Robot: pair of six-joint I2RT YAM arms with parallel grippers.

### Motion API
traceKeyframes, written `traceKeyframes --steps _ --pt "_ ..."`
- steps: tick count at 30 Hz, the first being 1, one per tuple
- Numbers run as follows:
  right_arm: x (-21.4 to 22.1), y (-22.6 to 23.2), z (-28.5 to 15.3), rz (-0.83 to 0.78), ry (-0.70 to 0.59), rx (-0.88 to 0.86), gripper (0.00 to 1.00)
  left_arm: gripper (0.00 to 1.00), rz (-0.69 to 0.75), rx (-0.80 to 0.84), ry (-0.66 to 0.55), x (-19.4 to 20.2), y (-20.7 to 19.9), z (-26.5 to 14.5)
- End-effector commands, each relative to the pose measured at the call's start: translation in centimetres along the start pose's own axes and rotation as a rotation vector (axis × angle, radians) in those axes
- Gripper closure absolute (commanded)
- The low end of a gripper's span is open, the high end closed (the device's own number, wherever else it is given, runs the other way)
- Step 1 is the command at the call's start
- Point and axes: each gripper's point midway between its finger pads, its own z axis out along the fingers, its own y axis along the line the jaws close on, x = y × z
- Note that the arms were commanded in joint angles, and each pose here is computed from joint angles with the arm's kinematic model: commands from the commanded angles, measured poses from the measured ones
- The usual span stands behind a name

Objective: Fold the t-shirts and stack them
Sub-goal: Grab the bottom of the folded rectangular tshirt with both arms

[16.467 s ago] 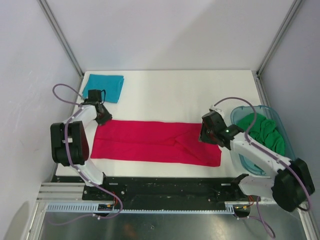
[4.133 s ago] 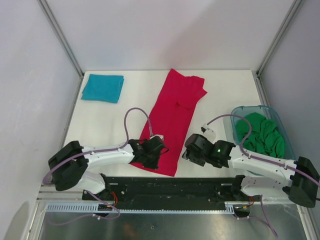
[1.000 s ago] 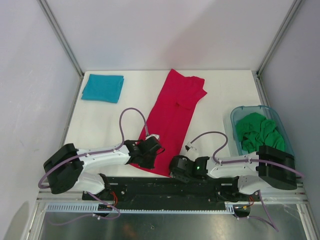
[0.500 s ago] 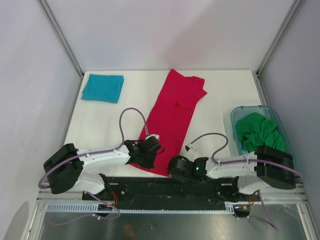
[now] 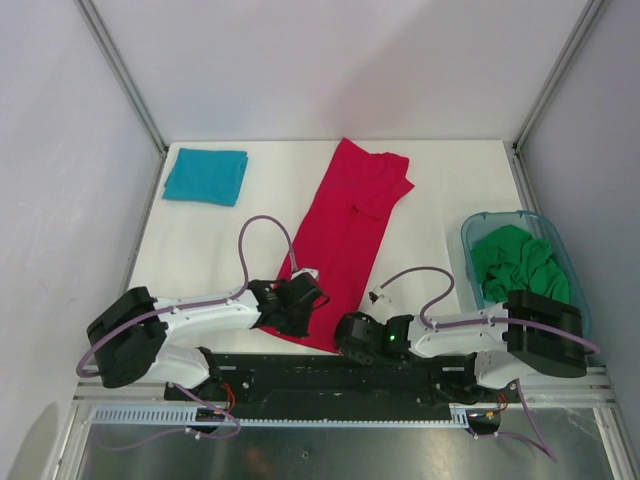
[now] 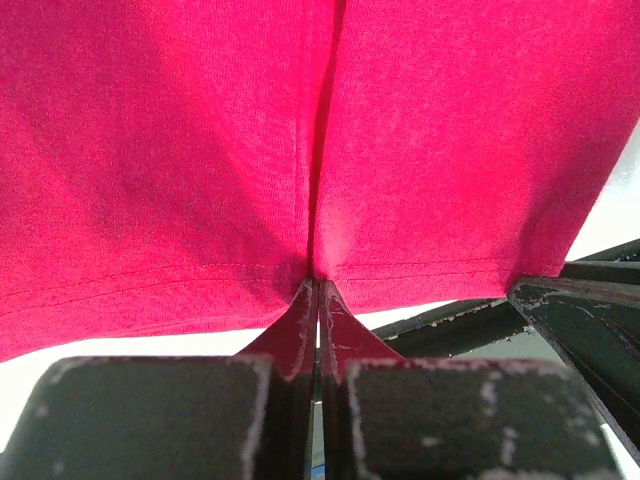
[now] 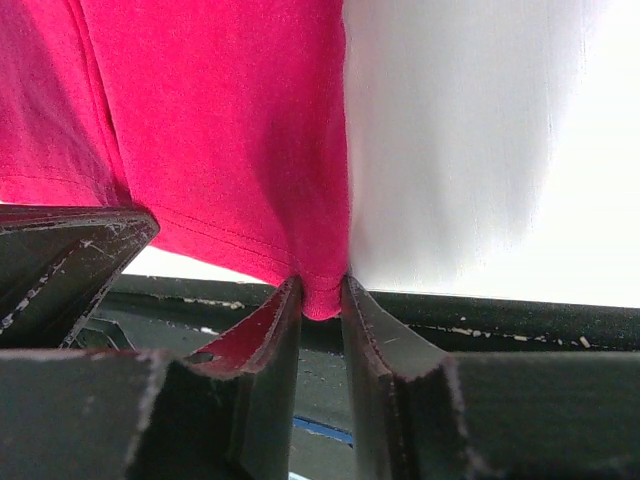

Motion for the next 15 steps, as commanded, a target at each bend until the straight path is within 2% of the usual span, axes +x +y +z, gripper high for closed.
traceKeyframes --steps 1,7,9,12,15 --pt "-0.8 -0.3 0.5 0.013 -0.054 0.017 0.76 1.0 0.009 0.009 -0.01 -0.2 0.0 -0.4" --pt "-1.0 -0.2 0.1 0.011 -0.053 0.017 0.94 0.98 0.013 0.049 -0.025 -0.7 -0.8 -1.2" --pt "-1.2 -0.3 -0.1 0.01 -0.054 0.024 0.99 0.89 0.017 0.086 -0.041 -1.2 -1.5 -2.0" --pt "-1.4 -0.5 -0.5 0.01 -0.054 0.031 1.0 0.67 0.003 0.139 -0.085 -2.4 -2.4 -3.9" --pt "-1.7 -0.9 -0.9 0.009 -0.058 0.043 1.0 0.59 -0.065 0.153 -0.148 -3.8 -1.7 -5.9"
